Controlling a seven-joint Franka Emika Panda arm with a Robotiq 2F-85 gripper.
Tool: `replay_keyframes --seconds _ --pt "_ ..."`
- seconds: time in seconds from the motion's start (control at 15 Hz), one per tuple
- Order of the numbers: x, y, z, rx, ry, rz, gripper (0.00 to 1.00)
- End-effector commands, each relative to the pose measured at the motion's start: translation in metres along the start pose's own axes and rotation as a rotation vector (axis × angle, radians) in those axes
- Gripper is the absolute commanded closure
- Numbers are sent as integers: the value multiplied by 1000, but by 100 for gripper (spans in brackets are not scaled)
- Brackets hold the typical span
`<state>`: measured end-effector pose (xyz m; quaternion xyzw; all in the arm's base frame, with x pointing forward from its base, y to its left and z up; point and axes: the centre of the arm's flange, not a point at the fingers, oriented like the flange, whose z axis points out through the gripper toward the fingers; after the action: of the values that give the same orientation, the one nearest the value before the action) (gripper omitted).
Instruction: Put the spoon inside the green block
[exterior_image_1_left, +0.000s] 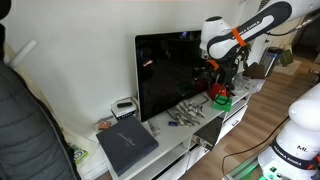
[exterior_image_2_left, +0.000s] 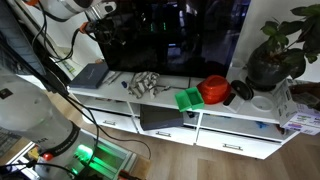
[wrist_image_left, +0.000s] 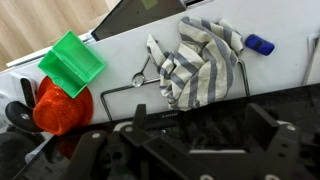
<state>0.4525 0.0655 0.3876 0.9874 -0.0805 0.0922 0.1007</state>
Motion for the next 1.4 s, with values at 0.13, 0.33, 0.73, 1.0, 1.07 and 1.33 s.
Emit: replay_keyframes --seconds 0.13,0.33,0.73,1.0,1.07,1.33 --pt "2 35 61 31 -61 89 0" --pt "1 61 99 62 -98 132 0" --pt "10 99 173 144 -115 209 0" --pt "18 115 219 171 -92 258 0" --pt "23 120 234 177 -84 267 0" --pt "10 115 227 158 -100 265 0"
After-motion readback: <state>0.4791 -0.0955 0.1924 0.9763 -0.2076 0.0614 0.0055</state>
